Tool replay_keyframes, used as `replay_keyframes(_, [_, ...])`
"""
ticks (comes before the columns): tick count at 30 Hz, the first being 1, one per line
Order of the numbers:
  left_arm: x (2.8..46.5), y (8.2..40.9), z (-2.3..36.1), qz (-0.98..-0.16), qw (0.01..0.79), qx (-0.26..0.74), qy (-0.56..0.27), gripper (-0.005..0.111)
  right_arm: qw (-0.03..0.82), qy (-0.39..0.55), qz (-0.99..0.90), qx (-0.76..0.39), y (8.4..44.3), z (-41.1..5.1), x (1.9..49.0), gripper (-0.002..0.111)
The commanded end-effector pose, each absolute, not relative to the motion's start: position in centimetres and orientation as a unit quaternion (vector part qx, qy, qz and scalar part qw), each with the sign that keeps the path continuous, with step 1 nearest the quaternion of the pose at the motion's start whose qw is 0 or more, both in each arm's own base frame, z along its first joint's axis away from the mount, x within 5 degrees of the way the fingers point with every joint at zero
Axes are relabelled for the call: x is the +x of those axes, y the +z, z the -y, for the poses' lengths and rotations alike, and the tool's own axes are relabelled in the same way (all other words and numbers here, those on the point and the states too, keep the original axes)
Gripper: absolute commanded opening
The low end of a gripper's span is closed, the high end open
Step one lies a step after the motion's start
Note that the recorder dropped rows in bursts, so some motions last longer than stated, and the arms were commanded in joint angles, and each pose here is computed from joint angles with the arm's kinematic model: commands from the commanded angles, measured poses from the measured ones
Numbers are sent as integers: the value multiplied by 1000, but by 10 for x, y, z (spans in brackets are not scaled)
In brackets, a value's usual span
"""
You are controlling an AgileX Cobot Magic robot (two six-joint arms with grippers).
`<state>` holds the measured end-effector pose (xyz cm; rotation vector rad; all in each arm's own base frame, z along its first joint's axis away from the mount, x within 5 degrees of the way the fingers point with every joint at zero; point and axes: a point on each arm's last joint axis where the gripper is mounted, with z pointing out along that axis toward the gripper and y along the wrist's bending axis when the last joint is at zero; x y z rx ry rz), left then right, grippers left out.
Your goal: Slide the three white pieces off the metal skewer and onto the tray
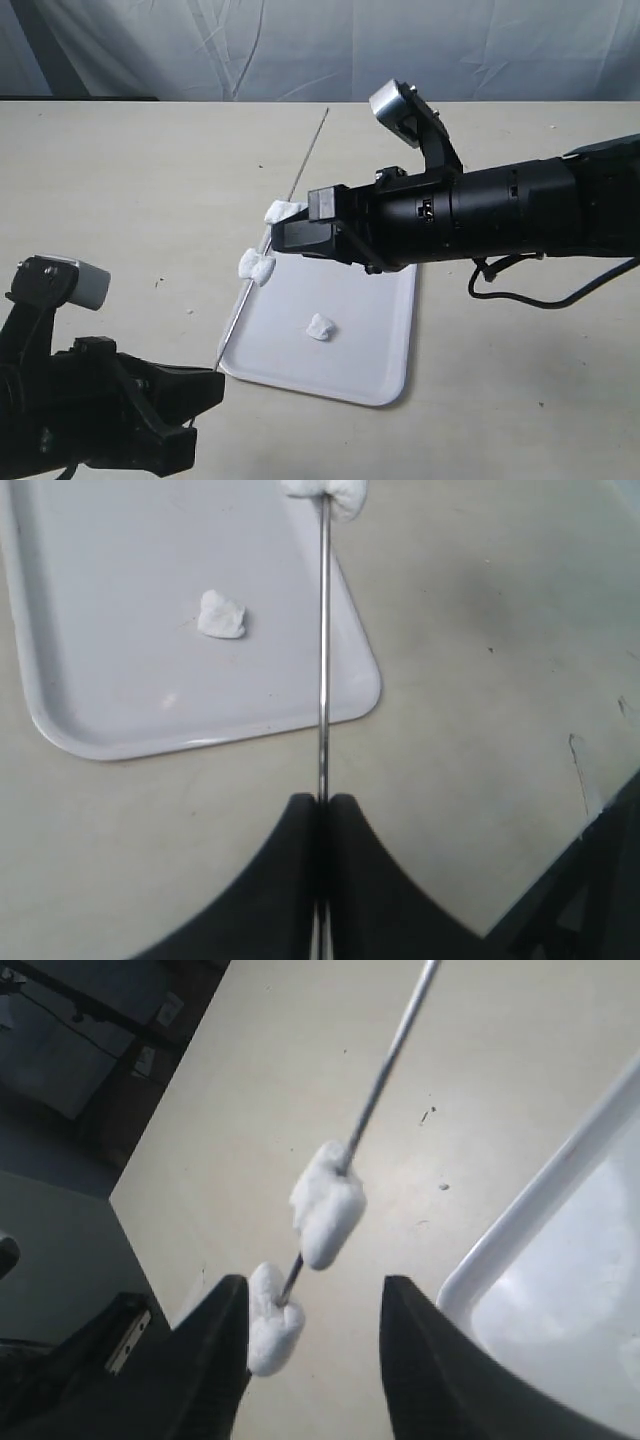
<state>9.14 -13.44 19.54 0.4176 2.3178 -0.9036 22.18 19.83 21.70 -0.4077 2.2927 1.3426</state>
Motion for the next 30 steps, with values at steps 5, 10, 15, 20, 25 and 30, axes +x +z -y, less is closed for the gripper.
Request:
replay_keyframes(5, [86,199,139,-867,288,171,-369,0,247,477,-831,-143,225,-195,223,41])
replay_keyframes(10, [85,199,139,-866,285,175,-372,0,249,474,-833,-142,224,-194,224,41])
replay_keyframes(15, [85,199,139,-865,285,178,-373,0,249,474,-833,-141,224,-194,224,39])
replay_keyframes(20, [87,199,138,-868,293,172,-363,0,246,476,-833,-137,225,-194,224,29])
replay_keyframes(25, [88,199,137,-868,295,171,-361,0,247,474,-834,-136,224,-194,224,29])
replay_keyframes(30, [88,199,137,-868,297,171,-358,0,246,475,-834,-137,224,-194,224,29])
